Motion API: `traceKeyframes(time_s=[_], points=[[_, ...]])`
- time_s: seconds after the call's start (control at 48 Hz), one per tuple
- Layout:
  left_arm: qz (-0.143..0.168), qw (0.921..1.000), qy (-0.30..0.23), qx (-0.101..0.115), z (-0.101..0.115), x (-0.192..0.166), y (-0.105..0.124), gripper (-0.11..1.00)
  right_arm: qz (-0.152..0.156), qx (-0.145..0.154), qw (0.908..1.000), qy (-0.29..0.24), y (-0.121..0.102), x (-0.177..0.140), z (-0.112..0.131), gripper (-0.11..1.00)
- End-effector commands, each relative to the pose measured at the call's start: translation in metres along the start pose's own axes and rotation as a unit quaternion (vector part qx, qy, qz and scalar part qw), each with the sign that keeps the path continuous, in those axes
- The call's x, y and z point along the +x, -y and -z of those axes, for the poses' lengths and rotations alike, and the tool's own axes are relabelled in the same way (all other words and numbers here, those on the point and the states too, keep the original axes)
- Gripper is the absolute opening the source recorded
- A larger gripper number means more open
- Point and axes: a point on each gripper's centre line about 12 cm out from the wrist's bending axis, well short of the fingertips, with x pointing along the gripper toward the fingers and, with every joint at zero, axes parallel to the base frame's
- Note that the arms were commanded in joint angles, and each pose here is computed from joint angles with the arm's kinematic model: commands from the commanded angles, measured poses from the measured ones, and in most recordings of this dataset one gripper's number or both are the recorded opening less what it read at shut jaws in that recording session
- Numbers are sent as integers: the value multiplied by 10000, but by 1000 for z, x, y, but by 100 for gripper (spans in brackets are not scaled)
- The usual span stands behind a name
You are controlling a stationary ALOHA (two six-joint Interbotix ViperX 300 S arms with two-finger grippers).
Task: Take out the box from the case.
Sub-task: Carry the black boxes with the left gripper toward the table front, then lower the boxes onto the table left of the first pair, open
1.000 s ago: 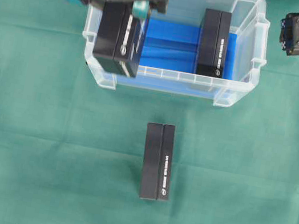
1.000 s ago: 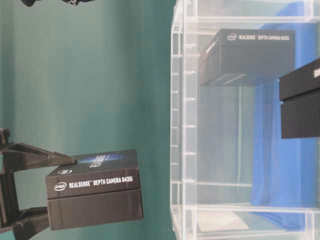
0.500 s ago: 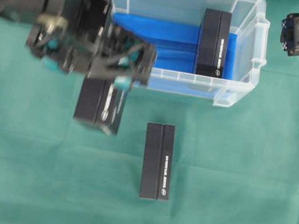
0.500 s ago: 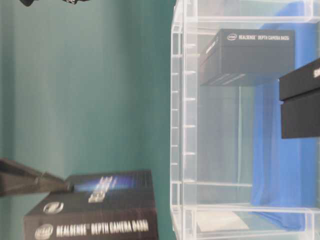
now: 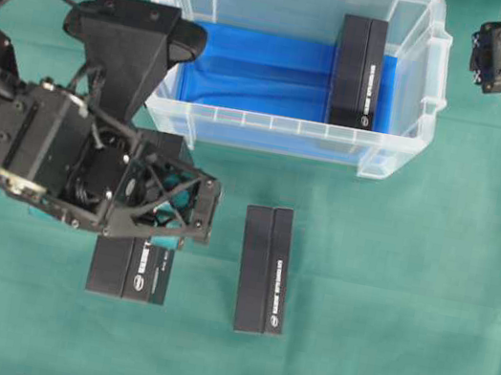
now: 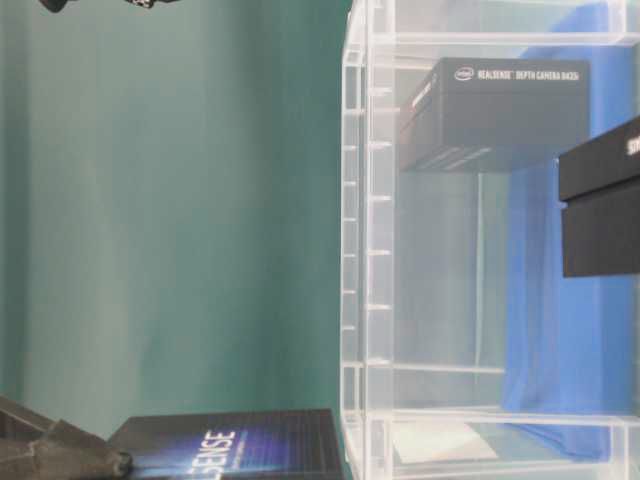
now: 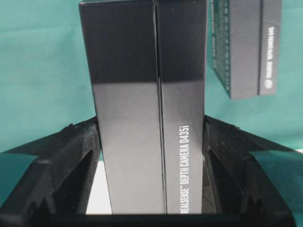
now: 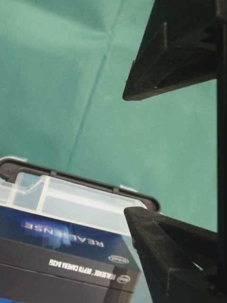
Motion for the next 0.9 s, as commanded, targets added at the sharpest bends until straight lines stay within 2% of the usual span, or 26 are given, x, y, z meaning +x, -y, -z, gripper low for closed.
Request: traceKeyframes(time_s=[0.0, 0.417, 0.625, 0.729, 0.875], points=[[268, 9996, -31, -14, -2, -20, -7, 61, -114, 0, 9999, 80, -1, -6, -2, 92], [217, 9998, -13, -10, -2, -16, -8, 61, -114, 0, 9999, 80, -1, -6, -2, 92], [54, 10000, 14, 51, 1, 1, -11, 61, -114, 0, 9999, 80, -1, -6, -2, 92], [86, 9999, 6, 75, 3, 12, -13, 61, -100, 0, 9999, 74, -1, -6, -2, 92], [147, 9999, -10, 1, 4, 30, -16, 61, -100, 0, 9999, 74, -1, -6, -2, 92]])
